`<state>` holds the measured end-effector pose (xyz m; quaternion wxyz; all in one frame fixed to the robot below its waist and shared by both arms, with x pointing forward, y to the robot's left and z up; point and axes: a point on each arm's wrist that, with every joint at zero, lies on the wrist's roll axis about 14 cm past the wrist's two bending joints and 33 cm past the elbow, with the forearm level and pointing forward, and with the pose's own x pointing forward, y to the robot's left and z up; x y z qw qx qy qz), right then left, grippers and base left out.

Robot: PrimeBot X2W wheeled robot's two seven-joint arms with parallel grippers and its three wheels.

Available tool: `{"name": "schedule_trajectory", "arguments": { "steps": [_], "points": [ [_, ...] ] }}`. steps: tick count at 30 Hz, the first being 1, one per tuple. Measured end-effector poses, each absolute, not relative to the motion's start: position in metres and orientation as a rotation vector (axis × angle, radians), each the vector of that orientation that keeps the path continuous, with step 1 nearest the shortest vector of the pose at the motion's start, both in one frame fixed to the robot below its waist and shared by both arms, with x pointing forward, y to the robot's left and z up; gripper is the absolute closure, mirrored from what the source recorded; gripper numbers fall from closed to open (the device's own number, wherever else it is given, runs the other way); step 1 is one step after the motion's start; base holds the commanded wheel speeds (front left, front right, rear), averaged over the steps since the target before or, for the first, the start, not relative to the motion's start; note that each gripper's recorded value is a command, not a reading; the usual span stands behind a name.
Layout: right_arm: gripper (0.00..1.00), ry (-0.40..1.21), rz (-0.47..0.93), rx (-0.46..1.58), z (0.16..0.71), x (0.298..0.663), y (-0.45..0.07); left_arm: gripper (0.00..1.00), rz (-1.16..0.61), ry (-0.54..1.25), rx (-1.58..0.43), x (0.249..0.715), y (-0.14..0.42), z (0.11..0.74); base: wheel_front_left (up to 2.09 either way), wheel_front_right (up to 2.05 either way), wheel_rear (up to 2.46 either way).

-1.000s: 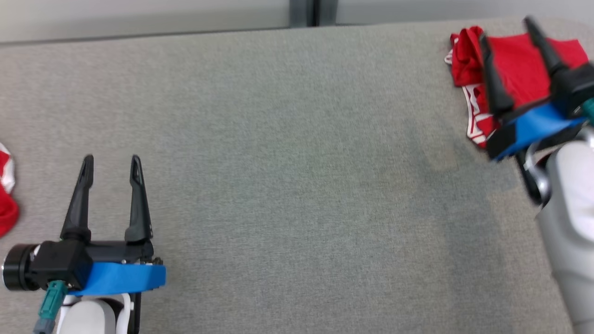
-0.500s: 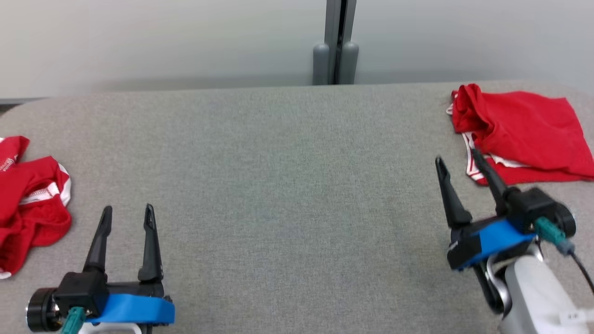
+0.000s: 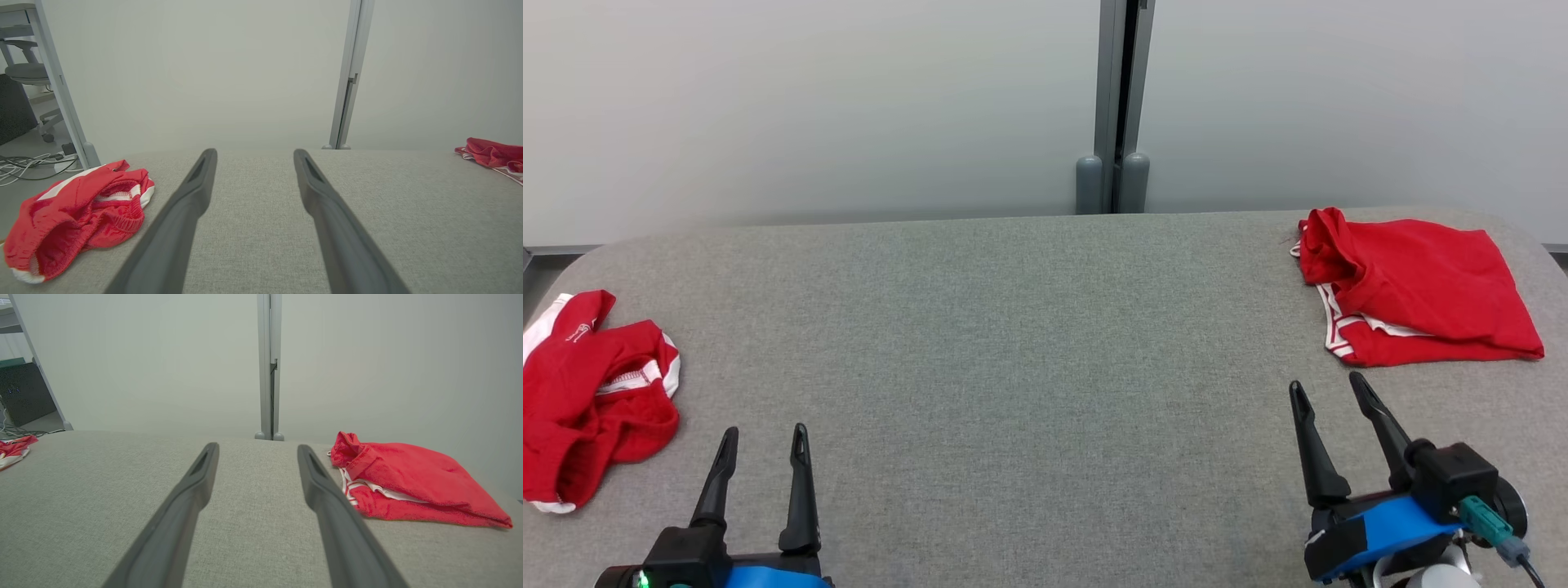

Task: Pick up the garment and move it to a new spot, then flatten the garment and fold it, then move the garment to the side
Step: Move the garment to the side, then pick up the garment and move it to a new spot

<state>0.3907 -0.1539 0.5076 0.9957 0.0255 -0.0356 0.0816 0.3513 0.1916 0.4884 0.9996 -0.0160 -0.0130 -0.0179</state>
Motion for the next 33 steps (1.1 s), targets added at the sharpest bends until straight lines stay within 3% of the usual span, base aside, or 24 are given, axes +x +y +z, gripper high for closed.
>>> {"name": "schedule_trajectory", "arguments": {
  "steps": [12, 33],
  "points": [
    [0.00, -0.047, 0.101, 0.069, 0.496, 0.365, -0.168, 0.00, -0.024, -0.008, -0.037, 0.339, 0.194, 0.482, 0.00, 0.00, 0.00],
    [0.00, -0.017, 0.117, 0.096, 0.487, 0.363, -0.160, 0.00, 0.003, -0.006, -0.027, 0.334, 0.202, 0.482, 0.00, 0.00, 0.00]
  ]
}}
